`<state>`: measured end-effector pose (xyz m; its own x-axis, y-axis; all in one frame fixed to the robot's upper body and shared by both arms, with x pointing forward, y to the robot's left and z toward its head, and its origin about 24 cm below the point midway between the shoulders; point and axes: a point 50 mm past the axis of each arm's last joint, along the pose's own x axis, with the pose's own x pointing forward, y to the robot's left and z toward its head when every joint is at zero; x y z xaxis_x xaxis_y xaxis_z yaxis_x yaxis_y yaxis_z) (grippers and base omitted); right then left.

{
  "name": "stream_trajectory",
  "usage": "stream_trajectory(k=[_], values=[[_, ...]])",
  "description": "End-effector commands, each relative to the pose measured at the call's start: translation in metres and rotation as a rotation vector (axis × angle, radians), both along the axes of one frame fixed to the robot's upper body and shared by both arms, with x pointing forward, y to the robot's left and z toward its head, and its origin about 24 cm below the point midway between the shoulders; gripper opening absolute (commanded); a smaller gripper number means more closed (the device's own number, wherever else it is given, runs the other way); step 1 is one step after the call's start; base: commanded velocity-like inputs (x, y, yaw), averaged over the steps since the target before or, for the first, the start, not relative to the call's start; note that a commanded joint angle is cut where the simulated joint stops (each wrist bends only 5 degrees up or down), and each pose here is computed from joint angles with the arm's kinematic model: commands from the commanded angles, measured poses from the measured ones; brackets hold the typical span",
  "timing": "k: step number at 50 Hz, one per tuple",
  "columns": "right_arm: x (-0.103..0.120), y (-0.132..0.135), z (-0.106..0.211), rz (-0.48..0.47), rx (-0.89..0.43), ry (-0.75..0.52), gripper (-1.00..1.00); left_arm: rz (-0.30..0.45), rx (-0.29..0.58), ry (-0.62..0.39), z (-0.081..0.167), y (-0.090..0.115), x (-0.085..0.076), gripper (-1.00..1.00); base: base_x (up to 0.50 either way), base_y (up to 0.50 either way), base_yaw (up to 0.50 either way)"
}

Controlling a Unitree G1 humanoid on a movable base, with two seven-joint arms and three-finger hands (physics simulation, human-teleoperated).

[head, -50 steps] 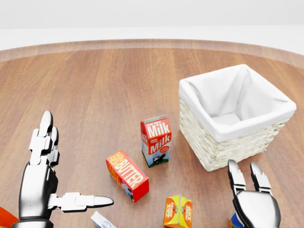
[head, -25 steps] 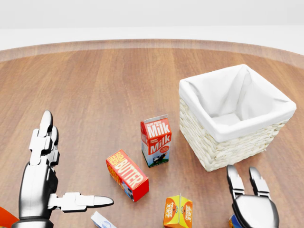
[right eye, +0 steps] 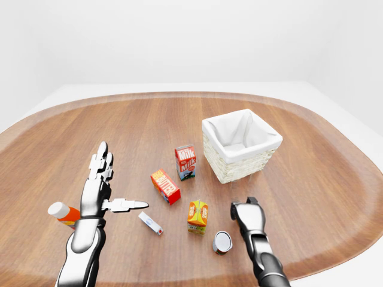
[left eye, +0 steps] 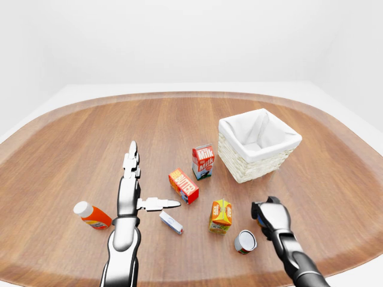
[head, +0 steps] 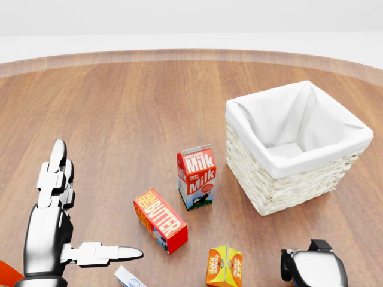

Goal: Pick up the alphabet soup and the tomato sauce, and put them in the basket.

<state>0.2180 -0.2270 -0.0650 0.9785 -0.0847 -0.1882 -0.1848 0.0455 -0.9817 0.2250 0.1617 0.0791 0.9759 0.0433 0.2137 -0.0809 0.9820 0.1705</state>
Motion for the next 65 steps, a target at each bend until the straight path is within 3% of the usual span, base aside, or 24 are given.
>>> stream_trajectory(k=[1, 23, 41, 65], values=[[-0.003, 0.001, -0.001, -0.007, 0.017, 0.01, -1.0, -0.005, 0.0, 0.004, -0.001, -0.001, 0.0, 1.0, 0.0, 0.0, 0.0], [-0.007, 0.004, 0.022, -0.012, 0.051, -0.043, -1.0, -0.005, 0.0, 0.004, -0.001, -0.001, 0.0, 1.0, 0.0, 0.0, 0.0], [-0.008, 0.002, 0.072, -0.049, 0.108, -0.177, -1.0, -0.007, -0.009, -0.009, 0.002, 0.0, 0.0, 1.0, 0.0, 0.0, 0.0], [-0.01, 0.002, 0.103, -0.074, 0.143, -0.279, -1.0, -0.008, -0.005, 0.002, 0.0, -0.001, -0.001, 1.0, 0.0, 0.0, 0.0]])
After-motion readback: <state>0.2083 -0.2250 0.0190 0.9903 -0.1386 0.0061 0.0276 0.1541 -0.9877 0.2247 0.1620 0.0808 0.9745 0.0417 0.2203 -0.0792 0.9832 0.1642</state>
